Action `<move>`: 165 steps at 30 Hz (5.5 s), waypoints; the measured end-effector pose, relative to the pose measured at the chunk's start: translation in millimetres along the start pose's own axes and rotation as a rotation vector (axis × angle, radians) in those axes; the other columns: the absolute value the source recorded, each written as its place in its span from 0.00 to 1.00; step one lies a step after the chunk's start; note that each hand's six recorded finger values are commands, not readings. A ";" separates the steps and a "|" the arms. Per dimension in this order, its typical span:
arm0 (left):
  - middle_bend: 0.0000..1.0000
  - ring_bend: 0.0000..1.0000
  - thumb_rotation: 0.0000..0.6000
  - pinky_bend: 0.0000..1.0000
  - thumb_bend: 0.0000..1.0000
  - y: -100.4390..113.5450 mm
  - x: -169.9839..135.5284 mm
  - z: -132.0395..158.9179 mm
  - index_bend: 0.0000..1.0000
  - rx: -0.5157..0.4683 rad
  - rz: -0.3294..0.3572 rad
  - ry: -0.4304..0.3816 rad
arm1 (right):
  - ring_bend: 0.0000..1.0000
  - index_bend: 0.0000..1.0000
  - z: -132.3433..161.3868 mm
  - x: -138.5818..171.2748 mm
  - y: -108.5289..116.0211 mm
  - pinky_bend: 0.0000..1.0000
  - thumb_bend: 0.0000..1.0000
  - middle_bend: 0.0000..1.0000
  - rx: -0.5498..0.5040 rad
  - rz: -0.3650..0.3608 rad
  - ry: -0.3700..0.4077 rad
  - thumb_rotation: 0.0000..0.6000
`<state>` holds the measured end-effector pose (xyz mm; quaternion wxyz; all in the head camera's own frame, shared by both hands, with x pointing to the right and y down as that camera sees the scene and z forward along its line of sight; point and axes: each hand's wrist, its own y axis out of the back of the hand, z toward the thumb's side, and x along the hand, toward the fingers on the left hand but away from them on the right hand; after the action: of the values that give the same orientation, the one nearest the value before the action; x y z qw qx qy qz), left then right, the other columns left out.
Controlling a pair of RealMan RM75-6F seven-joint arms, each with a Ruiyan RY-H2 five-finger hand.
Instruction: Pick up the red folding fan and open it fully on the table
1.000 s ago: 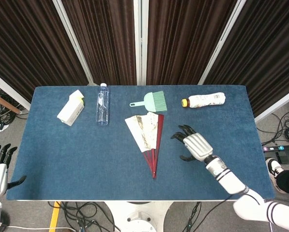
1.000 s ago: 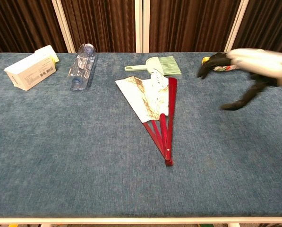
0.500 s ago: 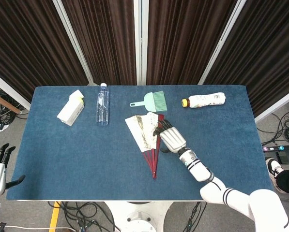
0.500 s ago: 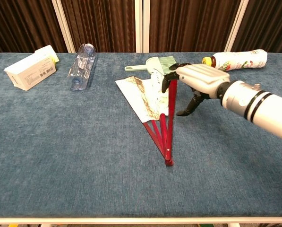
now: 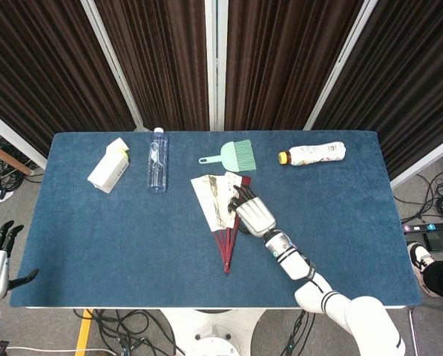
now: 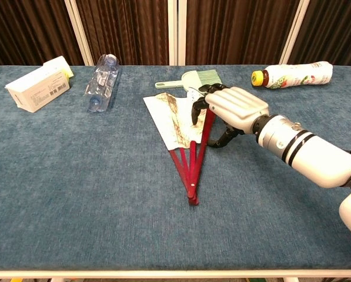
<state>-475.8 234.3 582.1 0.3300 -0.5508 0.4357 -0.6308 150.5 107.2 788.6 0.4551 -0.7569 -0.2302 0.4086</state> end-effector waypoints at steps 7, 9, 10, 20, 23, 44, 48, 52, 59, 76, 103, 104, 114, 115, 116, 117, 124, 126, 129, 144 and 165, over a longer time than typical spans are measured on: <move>0.09 0.00 1.00 0.02 0.00 5.0 1.6 0.3 0.15 0.004 0.019 -0.006 | 0.15 0.52 18.8 -3.9 -3.5 0.02 0.71 0.40 0.117 -0.020 0.111 1.00; 0.09 0.00 1.00 0.02 0.00 6.8 2.3 1.1 0.15 0.003 0.024 -0.011 | 0.18 0.58 26.9 -6.8 0.4 0.06 0.81 0.44 0.139 -0.033 0.158 1.00; 0.09 0.00 1.00 0.02 0.00 8.2 3.0 2.2 0.15 0.001 0.028 -0.017 | 0.20 0.60 28.7 -7.4 3.1 0.07 0.84 0.46 0.142 -0.042 0.171 1.00; 0.09 0.00 1.00 0.02 0.00 25.7 18.7 28.4 0.17 -0.129 0.065 -0.133 | 0.33 0.82 28.3 -6.6 61.1 0.18 0.87 0.59 0.085 -0.164 0.314 1.00; 0.09 0.00 1.00 0.02 0.00 34.0 29.5 45.4 0.17 -0.218 0.073 -0.200 | 0.34 0.83 28.0 -4.0 81.5 0.19 0.88 0.60 0.058 -0.176 0.358 1.00; 0.18 0.06 1.00 0.17 0.00 6.5 100.1 197.3 0.24 -0.956 -0.286 -0.465 | 0.33 0.83 57.0 5.8 236.2 0.13 0.87 0.61 -0.119 -0.187 0.405 1.00; 0.26 0.13 1.00 0.23 0.00 -4.5 105.3 224.0 0.30 -0.983 -0.323 -0.467 | 0.32 0.81 65.7 -2.7 245.6 0.11 0.87 0.61 -0.087 -0.207 0.365 1.00; 0.30 0.16 1.00 0.25 0.00 -12.5 109.9 239.6 0.33 -1.002 -0.336 -0.442 | 0.32 0.81 74.1 -10.5 250.5 0.10 0.87 0.61 -0.078 -0.226 0.322 1.00; 0.32 0.17 1.00 0.27 0.00 -22.6 114.4 262.6 0.34 -1.043 -0.348 -0.408 | 0.32 0.80 90.2 -23.0 246.5 0.08 0.87 0.61 -0.084 -0.240 0.264 1.00; 0.49 0.33 1.00 0.43 0.02 -34.3 133.7 293.8 0.53 -1.182 -0.276 -0.293 | 0.33 0.79 105.2 -42.5 231.2 0.06 0.87 0.60 -0.112 -0.275 0.138 1.00; 0.70 0.53 1.00 0.57 0.28 -42.4 142.0 237.4 0.74 -0.529 -0.059 -0.303 | 0.34 0.79 50.2 25.6 212.8 0.04 0.87 0.60 0.186 -0.221 0.137 1.00; 0.70 0.53 1.00 0.57 0.27 -40.9 141.4 234.1 0.74 -0.478 -0.039 -0.305 | 0.34 0.79 48.8 30.3 210.4 0.03 0.87 0.60 0.208 -0.222 0.143 1.00; 0.69 0.53 1.00 0.57 0.27 -37.7 130.0 225.5 0.72 -0.045 0.149 -0.353 | 0.34 0.79 30.3 73.2 187.4 0.01 0.87 0.60 0.354 -0.251 0.172 1.00; 0.69 0.53 1.00 0.57 0.27 -38.3 128.3 226.6 0.72 -0.022 0.166 -0.359 | 0.34 0.79 28.8 75.4 185.9 0.01 0.87 0.60 0.359 -0.251 0.173 1.00; 0.69 0.53 1.00 0.57 0.27 -38.6 126.7 227.6 0.72 -0.010 0.177 -0.364 | 0.34 0.79 27.1 77.6 184.3 0.01 0.87 0.60 0.363 -0.250 0.172 1.00; 0.69 0.53 1.00 0.57 0.27 -38.9 124.8 228.5 0.72 -0.001 0.185 -0.367 | 0.34 0.79 24.6 80.7 182.3 0.01 0.87 0.60 0.366 -0.249 0.171 1.00; 0.69 0.53 1.00 0.57 0.27 -47.2 107.7 239.1 0.72 0.059 0.210 -0.419 | 0.34 0.79 9.7 98.3 165.7 0.00 0.87 0.60 0.396 -0.237 0.158 1.00; 0.69 0.53 1.00 0.57 0.27 -51.8 105.5 242.0 0.72 0.077 0.211 -0.428 | 0.33 0.79 4.1 102.4 157.2 0.00 0.87 0.59 0.410 -0.230 0.154 1.00; 0.69 0.53 1.00 0.57 0.27 -60.7 103.0 246.4 0.72 0.111 0.216 -0.440 | 0.31 0.76 -2.1 106.0 145.5 0.00 0.85 0.58 0.422 -0.222 0.150 1.00; 0.15 0.05 1.00 0.23 0.00 -109.7 87.3 264.4 0.14 0.192 0.121 -0.510 | 0.00 0.00 -33.0 133.7 72.6 0.00 0.00 0.00 0.292 -0.096 0.000 1.00; 0.02 0.00 1.00 0.07 0.00 -87.0 83.7 251.6 0.07 0.131 -0.252 -0.504 | 0.00 0.00 -71.0 157.3 94.4 0.00 0.00 0.00 0.005 0.119 -0.167 1.00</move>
<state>-237.8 147.5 699.1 0.3816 -0.7177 0.2264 -0.5367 295.1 139.7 659.3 0.4113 -0.7313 -0.2211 0.4972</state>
